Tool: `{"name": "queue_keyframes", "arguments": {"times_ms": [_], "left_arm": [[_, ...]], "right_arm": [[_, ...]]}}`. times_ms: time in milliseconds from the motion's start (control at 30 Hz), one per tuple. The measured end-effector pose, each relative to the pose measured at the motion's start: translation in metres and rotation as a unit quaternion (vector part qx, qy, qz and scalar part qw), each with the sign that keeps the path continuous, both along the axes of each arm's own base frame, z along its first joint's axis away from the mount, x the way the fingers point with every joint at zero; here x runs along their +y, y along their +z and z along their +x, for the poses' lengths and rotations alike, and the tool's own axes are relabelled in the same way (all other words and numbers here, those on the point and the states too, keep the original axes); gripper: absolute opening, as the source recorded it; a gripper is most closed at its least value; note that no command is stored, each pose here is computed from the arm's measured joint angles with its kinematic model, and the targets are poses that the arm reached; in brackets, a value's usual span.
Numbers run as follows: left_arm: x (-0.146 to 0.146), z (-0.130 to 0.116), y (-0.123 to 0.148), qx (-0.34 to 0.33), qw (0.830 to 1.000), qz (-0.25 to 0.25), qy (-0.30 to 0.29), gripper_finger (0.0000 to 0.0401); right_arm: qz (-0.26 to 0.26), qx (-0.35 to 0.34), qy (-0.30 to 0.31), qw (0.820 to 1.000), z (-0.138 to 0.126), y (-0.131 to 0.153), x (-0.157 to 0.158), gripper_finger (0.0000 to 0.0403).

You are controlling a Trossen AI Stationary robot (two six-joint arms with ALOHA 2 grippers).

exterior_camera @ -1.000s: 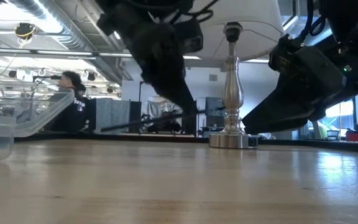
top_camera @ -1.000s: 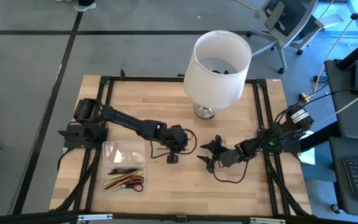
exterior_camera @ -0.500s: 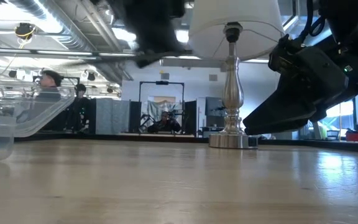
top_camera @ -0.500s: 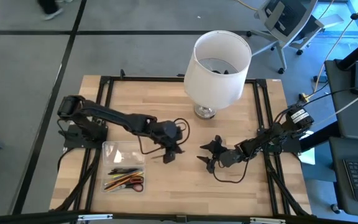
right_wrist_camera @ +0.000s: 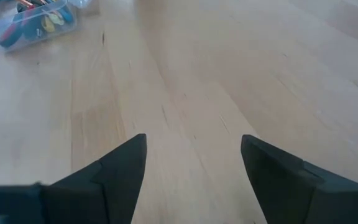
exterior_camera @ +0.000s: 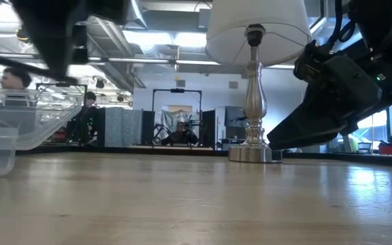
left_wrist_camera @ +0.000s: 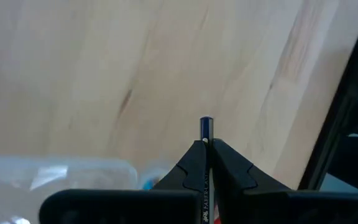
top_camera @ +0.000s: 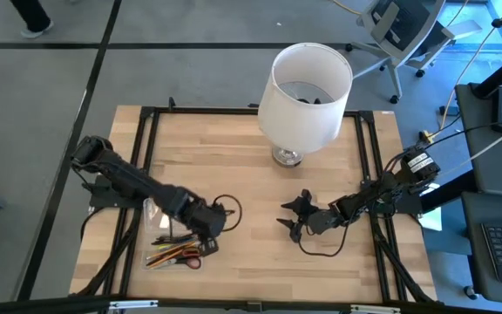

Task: Pick & place school supplies into a supply box
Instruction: Put the black pencil into the transparent supply box

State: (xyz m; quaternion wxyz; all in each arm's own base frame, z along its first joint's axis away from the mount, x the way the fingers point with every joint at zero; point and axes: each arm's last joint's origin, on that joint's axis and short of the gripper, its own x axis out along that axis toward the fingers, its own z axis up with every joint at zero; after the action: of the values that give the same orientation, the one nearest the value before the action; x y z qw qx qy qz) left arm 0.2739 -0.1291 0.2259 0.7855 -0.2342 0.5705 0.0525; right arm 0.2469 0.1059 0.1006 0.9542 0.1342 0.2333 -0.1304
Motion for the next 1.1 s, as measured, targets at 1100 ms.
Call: {"name": "queue_keyframes", "arguments": {"times_ms": [1100], "left_arm": [[-0.028,-0.071,-0.062,0.039,0.995,0.069,0.063,0.0034]], "right_arm": [[0.002,-0.003,-0.021,1.000,0.005,0.001,-0.010,0.0265]]}}
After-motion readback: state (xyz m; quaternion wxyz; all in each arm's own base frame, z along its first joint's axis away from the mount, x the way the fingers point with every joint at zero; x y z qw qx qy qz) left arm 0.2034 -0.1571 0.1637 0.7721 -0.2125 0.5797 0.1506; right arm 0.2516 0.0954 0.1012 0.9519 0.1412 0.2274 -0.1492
